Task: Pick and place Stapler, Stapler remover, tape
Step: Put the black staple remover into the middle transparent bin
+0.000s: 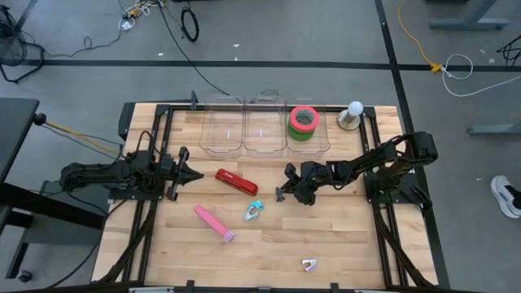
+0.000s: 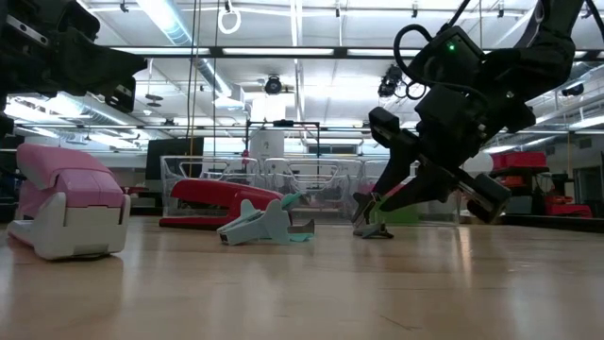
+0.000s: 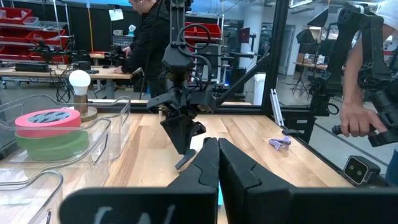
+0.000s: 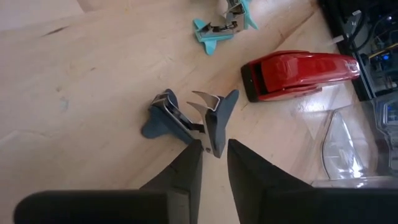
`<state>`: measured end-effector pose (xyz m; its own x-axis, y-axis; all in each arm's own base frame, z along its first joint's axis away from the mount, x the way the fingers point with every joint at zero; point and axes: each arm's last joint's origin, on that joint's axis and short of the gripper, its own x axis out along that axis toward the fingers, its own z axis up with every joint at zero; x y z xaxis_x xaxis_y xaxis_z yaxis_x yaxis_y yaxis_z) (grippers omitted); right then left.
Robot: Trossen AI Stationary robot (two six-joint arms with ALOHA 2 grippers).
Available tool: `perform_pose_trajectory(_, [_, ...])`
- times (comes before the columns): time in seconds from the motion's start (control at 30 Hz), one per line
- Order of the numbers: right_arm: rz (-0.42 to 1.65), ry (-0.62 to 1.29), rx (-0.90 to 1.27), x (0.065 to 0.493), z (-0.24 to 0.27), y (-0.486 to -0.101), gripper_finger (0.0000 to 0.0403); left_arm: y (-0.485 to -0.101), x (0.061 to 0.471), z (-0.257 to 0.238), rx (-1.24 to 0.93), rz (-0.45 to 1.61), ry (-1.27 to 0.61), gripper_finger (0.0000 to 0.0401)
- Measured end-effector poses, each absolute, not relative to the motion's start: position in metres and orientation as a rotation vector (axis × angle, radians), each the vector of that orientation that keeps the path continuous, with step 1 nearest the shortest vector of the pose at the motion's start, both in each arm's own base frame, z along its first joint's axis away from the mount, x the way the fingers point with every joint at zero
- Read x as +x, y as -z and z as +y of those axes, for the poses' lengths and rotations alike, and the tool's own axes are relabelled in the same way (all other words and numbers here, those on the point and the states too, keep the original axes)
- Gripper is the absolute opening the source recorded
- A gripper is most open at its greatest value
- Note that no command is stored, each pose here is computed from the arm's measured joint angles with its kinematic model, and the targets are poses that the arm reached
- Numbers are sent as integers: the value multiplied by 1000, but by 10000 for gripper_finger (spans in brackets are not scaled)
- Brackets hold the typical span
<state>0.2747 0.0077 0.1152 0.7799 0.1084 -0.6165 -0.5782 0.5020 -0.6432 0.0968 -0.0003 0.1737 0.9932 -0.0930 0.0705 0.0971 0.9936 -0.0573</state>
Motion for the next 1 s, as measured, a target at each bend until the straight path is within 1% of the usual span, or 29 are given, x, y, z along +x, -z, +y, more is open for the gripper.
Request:
perform_pose_trajectory(0.4, [511, -453, -976, 275, 16, -119, 77, -174, 97, 0, -61, -67, 95, 3])
perform_pose_trajectory(0.67, [529, -446, -934, 274, 16, -119, 77, -174, 97, 0, -61, -67, 95, 3])
perform_pose_trajectory(1.0, [545, -417, -945, 275, 15, -119, 77, -174, 97, 0, -61, -67, 95, 3])
